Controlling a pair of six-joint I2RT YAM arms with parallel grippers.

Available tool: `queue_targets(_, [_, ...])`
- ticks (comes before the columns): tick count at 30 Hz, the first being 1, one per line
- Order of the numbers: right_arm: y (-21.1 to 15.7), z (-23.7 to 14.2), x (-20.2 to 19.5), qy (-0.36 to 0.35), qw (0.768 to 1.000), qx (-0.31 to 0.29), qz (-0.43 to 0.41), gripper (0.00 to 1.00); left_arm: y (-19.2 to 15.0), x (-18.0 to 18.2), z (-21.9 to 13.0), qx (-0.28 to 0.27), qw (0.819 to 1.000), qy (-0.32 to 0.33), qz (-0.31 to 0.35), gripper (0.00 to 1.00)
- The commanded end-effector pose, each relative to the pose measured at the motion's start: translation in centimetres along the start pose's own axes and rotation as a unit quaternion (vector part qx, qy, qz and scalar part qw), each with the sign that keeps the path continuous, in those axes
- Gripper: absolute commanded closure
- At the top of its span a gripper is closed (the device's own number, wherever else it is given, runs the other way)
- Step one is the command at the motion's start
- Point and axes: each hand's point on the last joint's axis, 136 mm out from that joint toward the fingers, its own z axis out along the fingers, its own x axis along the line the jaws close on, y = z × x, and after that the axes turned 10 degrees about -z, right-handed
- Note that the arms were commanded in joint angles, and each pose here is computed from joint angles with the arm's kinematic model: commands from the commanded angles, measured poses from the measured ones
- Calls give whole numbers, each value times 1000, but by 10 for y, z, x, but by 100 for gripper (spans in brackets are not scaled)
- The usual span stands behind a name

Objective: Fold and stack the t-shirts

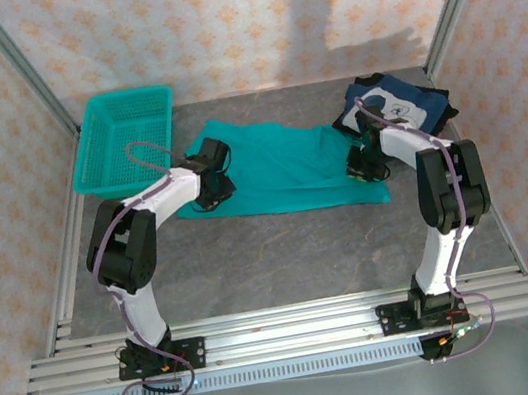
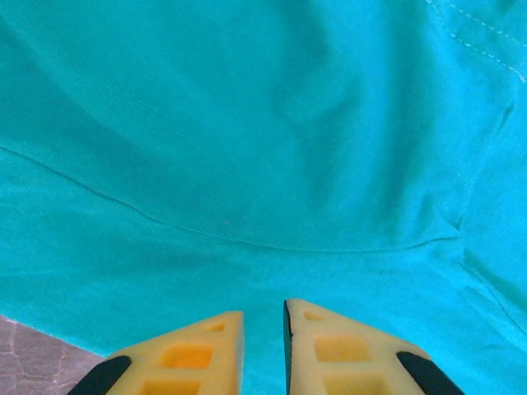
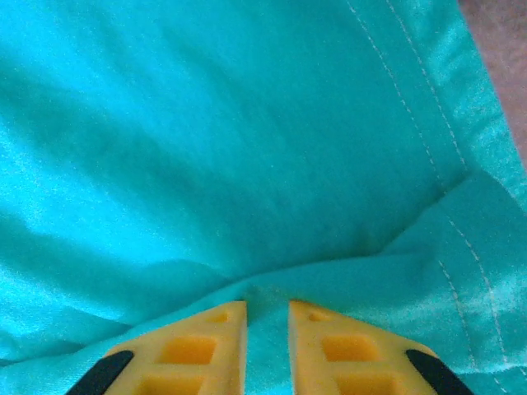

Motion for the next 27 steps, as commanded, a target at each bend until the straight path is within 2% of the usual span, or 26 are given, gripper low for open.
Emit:
queue_targets(1, [5,-8,0,-10,1000,-7,-15,75,-1,-6,-19,-16,1000,-6,25,81])
queue_targets(5, [1,-22,-5,-26,998,-7,-58,69,-19,-27,-24,2,998,-25,56,79])
queue_targets(9, [-11,-26,-9,-33,995,13,-95,61,-48,-53,-21,46,994,-69,65,71])
queue_targets(12, [-18,-21,-15,-42,994,21,-100,60,-66,-68,-20,63,991,-85,77,69])
queue_targets(19, [-19,-8,-19,-48,994,31,-93,61,-84,-76,4,85,990,-80,79,69])
queue_targets(27, [-14,2,-17,-46,994,41,-87,71,-90,-67,17,93,990,-64,81,72])
